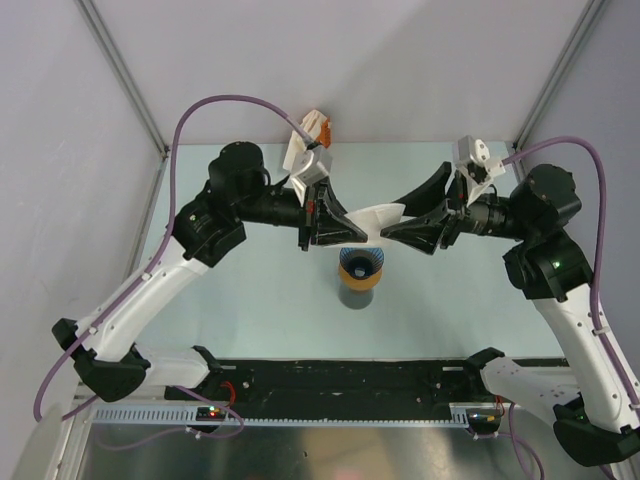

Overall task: Place the coffee filter in the dripper
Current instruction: Adjust the coffee filter.

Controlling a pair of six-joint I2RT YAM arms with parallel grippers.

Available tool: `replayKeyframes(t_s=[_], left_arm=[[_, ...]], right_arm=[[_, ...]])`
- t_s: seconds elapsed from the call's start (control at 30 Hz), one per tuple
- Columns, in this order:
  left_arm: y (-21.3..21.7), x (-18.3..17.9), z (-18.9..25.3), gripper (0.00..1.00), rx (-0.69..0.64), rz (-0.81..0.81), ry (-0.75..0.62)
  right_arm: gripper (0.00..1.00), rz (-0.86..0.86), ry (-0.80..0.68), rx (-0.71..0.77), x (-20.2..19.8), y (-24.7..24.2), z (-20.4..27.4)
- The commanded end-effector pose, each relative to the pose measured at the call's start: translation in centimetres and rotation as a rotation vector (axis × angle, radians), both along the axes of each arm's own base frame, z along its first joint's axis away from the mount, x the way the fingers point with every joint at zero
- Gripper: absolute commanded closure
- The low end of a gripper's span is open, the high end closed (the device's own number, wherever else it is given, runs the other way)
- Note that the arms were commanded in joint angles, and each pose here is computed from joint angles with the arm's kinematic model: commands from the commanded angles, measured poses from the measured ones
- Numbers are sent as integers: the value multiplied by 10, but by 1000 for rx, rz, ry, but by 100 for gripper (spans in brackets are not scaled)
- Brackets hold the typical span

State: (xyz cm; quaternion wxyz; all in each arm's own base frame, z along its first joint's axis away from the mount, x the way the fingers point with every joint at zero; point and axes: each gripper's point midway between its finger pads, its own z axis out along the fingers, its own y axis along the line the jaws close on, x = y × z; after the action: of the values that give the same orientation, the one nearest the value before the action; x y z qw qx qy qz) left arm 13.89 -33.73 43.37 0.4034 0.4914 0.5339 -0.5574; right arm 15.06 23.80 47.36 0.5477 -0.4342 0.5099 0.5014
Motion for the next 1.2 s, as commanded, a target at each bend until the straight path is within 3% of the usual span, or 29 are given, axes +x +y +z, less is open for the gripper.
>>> replayKeyframes(t_s=[0.0, 0.2, 0.33, 0.47, 0.57, 0.67, 0.7, 0.8, 0.9, 1.0, 1.17], left_arm=[[6, -10, 28, 100, -54, -30, -31], [6, -12, 37, 100, -67, -44, -31], [6, -13, 41, 100, -71, -48, -27], [6, -12, 40, 100, -68, -44, -21], [5, -10, 38, 100, -66, -31, -17], [5, -6, 36, 100, -62, -12, -13], [6, -5, 36, 97, -62, -2, -14], [9, 4, 35, 51, -62, 43, -25], [17, 7, 24, 24, -55, 91, -69], [17, 11, 12, 11, -37, 116, -79], [11, 9, 9, 9, -28, 95, -60]], right_arm=[[51, 9, -10, -75, -7, -6, -21], [54, 19, 10, -122, -6, -6, -40], [62, 34, 10, -131, -6, -4, -45], [77, 62, 11, -124, -9, -2, -43], [95, 74, 10, -117, -11, -1, -41], [99, 75, 12, -107, -12, -1, -38], [100, 75, 14, -106, -12, -1, -37], [100, 62, 24, -100, -12, -2, -35], [100, 51, 43, -86, -11, -2, -32], [100, 47, 81, -60, -9, 0, -26], [100, 37, 116, -31, -6, 3, -22]])
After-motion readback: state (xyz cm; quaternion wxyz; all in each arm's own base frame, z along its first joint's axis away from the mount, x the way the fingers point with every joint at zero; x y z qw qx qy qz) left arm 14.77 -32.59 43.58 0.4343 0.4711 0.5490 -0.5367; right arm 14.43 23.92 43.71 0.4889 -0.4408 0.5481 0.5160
